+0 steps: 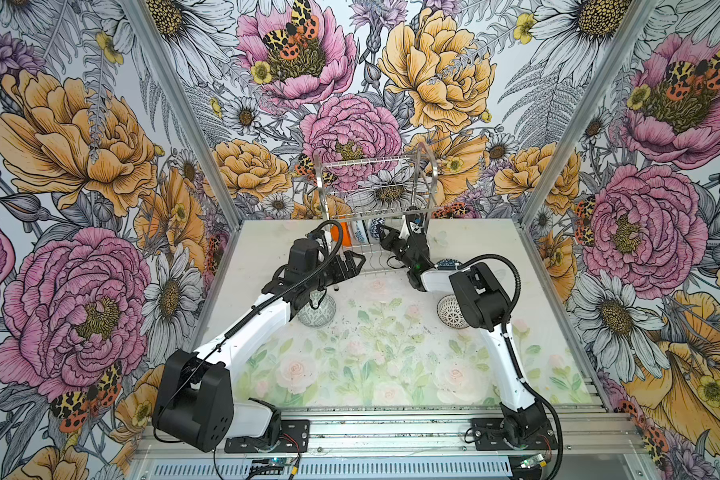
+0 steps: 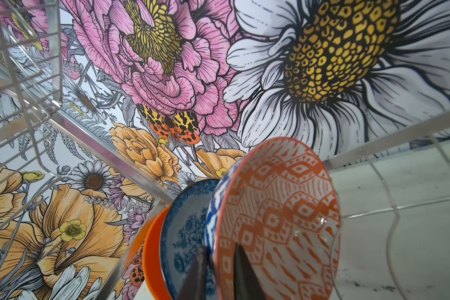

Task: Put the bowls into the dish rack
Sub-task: 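Push the held orange-patterned bowl deeper into the rack slot with the right gripper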

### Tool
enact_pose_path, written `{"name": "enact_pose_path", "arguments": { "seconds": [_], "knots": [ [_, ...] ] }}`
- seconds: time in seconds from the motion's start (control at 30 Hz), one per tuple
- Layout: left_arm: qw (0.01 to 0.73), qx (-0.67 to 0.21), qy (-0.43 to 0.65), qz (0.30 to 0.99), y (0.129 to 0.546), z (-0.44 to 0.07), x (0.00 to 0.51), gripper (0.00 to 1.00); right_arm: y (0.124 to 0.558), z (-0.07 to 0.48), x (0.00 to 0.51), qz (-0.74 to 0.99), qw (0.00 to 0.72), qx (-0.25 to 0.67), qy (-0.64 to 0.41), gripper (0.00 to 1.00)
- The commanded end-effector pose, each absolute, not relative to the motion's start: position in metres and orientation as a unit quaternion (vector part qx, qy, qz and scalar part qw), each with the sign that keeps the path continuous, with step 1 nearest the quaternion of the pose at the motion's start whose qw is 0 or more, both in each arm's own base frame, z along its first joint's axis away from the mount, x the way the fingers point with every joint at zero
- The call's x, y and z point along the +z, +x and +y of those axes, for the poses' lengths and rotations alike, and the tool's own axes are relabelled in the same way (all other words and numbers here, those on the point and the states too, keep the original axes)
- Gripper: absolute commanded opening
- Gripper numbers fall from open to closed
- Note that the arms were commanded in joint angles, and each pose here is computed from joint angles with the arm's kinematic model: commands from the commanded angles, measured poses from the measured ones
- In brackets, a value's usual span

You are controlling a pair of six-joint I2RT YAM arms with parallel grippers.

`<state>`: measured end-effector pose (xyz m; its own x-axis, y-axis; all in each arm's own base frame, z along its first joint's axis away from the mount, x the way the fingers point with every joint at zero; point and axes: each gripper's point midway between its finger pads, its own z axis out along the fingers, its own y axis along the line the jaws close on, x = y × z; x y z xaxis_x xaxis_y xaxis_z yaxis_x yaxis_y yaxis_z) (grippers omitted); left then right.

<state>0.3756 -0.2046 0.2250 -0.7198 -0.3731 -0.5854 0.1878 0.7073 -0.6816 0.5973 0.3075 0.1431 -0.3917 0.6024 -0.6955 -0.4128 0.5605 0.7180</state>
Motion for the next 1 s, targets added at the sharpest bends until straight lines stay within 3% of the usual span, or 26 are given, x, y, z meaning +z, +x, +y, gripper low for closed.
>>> {"name": "enact_pose_path", "arguments": {
  "seconds": [0.0,0.97],
  "knots": [
    [0.373,-0.38,-0.046,0.845,0.3722,-0.2066,0.227,0.99,0.594,0.2969,0.0983,0.749,0.509,0.415,0.085,0.2],
    [0.372,-0.381,-0.045,0.845,0.3717,-0.2068,0.2277,0.99,0.5887,0.2915,0.1071,0.782,0.523,0.337,0.043,0.22]
  ]
}}
